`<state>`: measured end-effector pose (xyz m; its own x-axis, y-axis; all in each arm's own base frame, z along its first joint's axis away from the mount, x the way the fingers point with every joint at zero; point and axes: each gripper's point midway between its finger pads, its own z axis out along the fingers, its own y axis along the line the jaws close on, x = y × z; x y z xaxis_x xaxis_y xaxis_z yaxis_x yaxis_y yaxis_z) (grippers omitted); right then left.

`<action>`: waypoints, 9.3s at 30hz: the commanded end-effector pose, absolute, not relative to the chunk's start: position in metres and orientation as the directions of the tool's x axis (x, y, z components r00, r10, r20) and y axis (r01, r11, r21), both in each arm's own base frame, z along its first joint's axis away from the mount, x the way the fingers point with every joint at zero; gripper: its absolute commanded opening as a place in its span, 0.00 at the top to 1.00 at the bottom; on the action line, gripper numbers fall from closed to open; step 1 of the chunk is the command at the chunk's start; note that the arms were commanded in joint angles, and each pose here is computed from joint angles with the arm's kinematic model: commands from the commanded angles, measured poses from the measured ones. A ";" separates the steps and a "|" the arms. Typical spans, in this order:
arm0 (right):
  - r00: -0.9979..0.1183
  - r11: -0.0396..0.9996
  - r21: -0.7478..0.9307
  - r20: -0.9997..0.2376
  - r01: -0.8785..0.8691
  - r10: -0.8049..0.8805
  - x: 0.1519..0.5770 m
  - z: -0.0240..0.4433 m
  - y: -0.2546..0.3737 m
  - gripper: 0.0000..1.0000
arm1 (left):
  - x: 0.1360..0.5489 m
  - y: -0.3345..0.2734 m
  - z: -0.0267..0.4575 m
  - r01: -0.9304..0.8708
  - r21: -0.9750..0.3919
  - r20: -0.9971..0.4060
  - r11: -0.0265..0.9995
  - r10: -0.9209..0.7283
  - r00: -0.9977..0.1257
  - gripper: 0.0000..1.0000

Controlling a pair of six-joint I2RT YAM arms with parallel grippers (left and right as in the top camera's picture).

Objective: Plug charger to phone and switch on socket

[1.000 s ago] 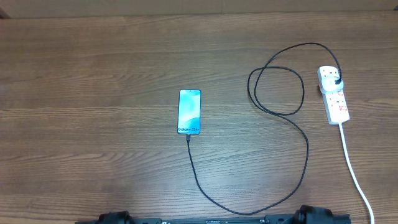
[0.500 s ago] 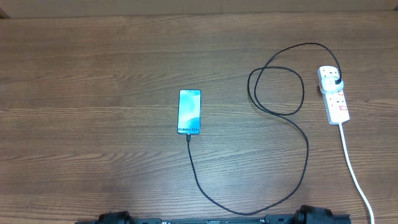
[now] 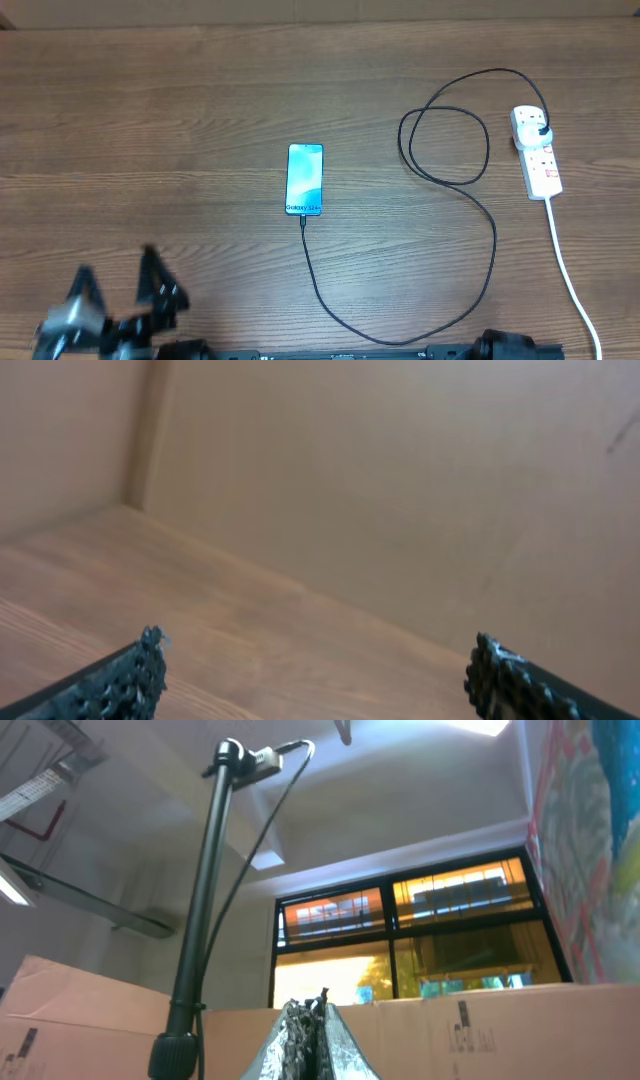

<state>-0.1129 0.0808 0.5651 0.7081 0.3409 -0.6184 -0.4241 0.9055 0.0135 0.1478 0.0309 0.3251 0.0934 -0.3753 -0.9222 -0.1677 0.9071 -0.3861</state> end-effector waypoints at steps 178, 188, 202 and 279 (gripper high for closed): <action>-0.089 0.944 0.329 -0.941 -0.022 0.326 0.243 0.167 0.007 0.00 | 0.235 0.027 0.146 -0.164 -0.211 -0.957 0.964 -0.238 -0.167 0.00; -0.030 0.945 0.325 -0.945 -0.034 0.324 0.246 0.171 0.005 0.00 | 0.235 0.027 0.146 -0.164 -0.211 -0.957 0.964 -0.238 -0.167 0.00; -0.030 0.945 0.325 -0.945 -0.035 0.324 0.246 0.171 0.006 0.00 | 0.235 0.027 0.146 -0.164 -0.211 -0.957 0.964 -0.238 -0.167 0.01; -0.022 0.968 0.252 -0.967 0.008 0.253 0.247 0.170 -0.002 0.00 | 0.234 0.031 0.146 -0.182 -0.171 -0.965 0.968 -0.201 -0.167 0.00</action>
<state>0.2465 -0.0034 0.1728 -0.0192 0.2574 -0.9661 0.0144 0.9663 0.2572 0.2344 0.0284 0.1470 -0.1658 -0.2382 -0.9570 -0.1731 0.9624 -0.2095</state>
